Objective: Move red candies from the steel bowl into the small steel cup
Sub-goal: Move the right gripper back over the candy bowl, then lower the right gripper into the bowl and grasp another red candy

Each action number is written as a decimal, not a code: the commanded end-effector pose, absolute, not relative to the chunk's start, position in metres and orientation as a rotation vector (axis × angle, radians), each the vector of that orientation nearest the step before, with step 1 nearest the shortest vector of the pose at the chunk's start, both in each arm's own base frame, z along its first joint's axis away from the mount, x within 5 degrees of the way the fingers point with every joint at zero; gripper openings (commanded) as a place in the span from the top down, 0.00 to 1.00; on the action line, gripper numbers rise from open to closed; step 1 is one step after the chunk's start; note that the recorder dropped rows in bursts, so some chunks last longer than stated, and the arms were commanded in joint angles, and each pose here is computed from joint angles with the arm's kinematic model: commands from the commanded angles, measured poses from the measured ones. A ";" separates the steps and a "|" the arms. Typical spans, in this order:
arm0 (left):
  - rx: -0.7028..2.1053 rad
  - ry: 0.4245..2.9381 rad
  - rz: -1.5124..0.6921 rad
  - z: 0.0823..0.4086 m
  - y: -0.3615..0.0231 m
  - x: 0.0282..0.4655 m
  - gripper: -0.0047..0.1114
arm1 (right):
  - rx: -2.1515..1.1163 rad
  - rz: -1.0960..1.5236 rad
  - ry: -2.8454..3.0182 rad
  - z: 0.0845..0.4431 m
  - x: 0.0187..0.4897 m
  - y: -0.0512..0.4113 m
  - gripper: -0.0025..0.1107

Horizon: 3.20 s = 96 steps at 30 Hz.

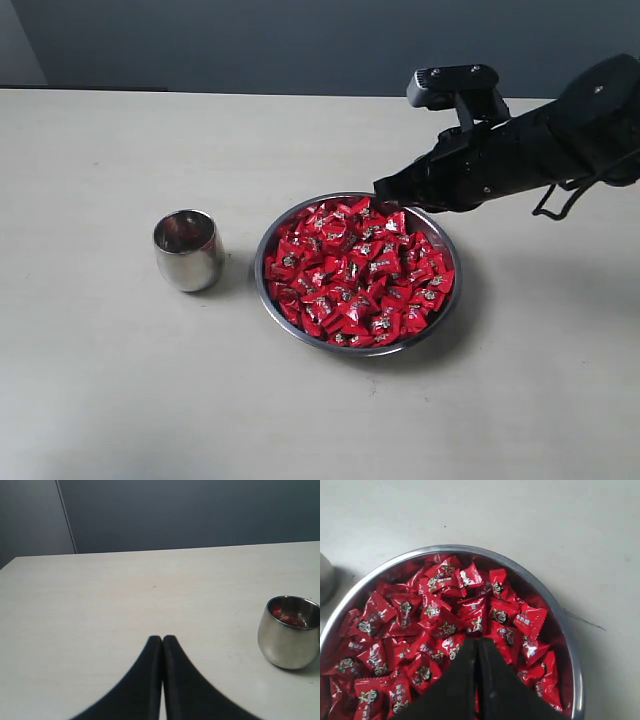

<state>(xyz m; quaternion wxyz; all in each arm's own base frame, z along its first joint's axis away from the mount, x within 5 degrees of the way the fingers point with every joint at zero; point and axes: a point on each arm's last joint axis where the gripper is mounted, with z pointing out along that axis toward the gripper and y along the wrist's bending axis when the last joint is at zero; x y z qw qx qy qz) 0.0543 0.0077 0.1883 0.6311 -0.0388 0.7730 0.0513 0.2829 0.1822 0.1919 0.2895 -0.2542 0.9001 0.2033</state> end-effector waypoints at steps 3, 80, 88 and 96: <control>-0.093 1.767 0.114 0.187 0.008 0.054 0.96 | -0.749 0.618 2.455 0.183 0.298 0.196 0.98; -0.093 1.767 0.114 0.187 0.008 0.054 0.96 | -1.374 0.517 2.574 0.134 0.344 0.259 0.67; -0.093 1.767 0.114 0.187 0.008 0.054 0.96 | -1.356 0.508 2.568 0.134 0.345 0.260 0.67; -0.093 1.767 0.114 0.187 0.008 0.054 0.96 | -1.355 0.508 2.567 0.134 0.346 0.260 0.98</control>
